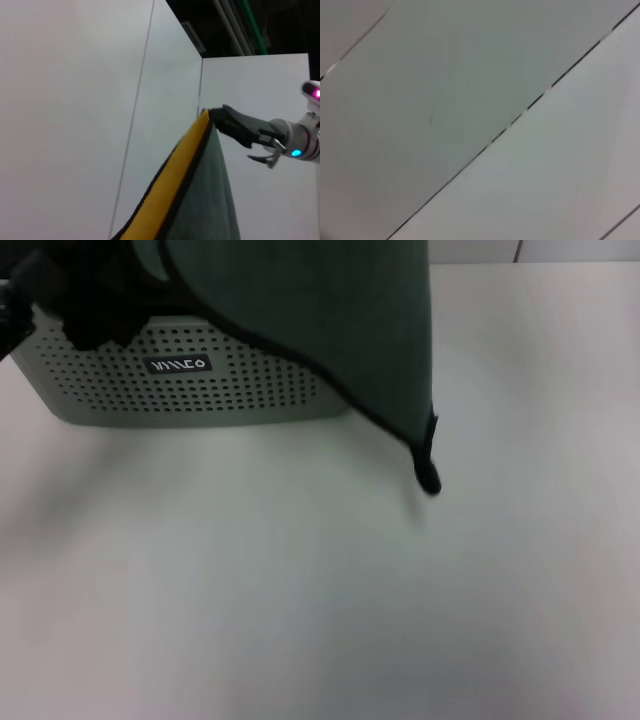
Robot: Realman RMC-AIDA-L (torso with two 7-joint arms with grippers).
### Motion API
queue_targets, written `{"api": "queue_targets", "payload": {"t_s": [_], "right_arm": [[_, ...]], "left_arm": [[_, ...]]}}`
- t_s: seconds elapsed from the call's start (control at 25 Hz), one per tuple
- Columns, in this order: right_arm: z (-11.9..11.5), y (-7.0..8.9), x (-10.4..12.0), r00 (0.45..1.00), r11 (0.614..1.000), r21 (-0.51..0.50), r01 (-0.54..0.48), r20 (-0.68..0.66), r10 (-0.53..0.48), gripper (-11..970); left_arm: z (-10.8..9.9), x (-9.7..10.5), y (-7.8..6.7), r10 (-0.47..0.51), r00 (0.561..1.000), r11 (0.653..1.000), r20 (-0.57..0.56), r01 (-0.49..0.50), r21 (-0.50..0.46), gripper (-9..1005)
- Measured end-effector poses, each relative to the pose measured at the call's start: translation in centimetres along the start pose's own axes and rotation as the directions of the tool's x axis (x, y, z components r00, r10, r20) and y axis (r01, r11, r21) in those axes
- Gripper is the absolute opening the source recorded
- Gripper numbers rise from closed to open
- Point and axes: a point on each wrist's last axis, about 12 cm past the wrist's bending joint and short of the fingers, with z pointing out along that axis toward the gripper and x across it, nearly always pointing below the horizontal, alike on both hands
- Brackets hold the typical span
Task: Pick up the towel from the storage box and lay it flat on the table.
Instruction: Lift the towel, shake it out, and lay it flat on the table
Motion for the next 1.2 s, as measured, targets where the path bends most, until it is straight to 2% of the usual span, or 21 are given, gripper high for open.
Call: {"api": "queue_targets", "payload": {"t_s": [0.16, 0.24, 0.36, 0.6, 0.76, 0.88, 1.04, 1.2], "right_arm": [[-0.9, -0.4, -1.0, 0.997, 0.999, 0.031, 0.013, 0.081, -0.016, 26], [-2.5, -0.5, -1.5, 0.983, 0.999, 0.047, 0.009, 0.183, -0.017, 27], [-3.5, -0.5, -1.7, 0.969, 0.998, 0.057, 0.007, 0.245, -0.021, 29], [-6.6, -0.3, -1.8, 0.908, 0.999, 0.035, -0.011, 0.419, -0.004, 31], [-8.1, -0.5, -1.3, 0.872, 0.999, 0.003, -0.037, 0.489, 0.031, 33], [-8.6, -0.5, -0.8, 0.859, 0.998, -0.020, -0.062, 0.508, 0.064, 35], [-9.1, -0.2, -0.3, 0.849, 0.996, -0.058, -0.073, 0.521, 0.092, 37], [-9.2, 0.3, 0.2, 0.849, 0.994, -0.081, -0.078, 0.517, 0.109, 39]], "left_arm": [[0.7, -0.9, 1.2, -0.141, 0.988, 0.989, -0.063, 0.144, 0.036, 529], [1.0, -1.0, 1.5, -0.167, 0.984, 0.985, -0.068, 0.170, 0.042, 529], [1.6, -0.9, 1.9, -0.196, 0.978, 0.978, -0.072, 0.200, 0.055, 529], [3.5, -0.6, 2.4, -0.233, 0.970, 0.965, -0.069, 0.240, 0.107, 528], [4.2, -0.5, 2.1, -0.255, 0.965, 0.952, -0.064, 0.262, 0.156, 528], [4.4, -0.6, 1.6, -0.288, 0.955, 0.929, -0.076, 0.297, 0.219, 528], [5.2, -0.2, 0.8, -0.322, 0.932, 0.886, -0.168, 0.359, 0.292, 527], [5.8, -0.1, 0.3, -0.332, 0.926, 0.860, -0.181, 0.376, 0.346, 527]]}}
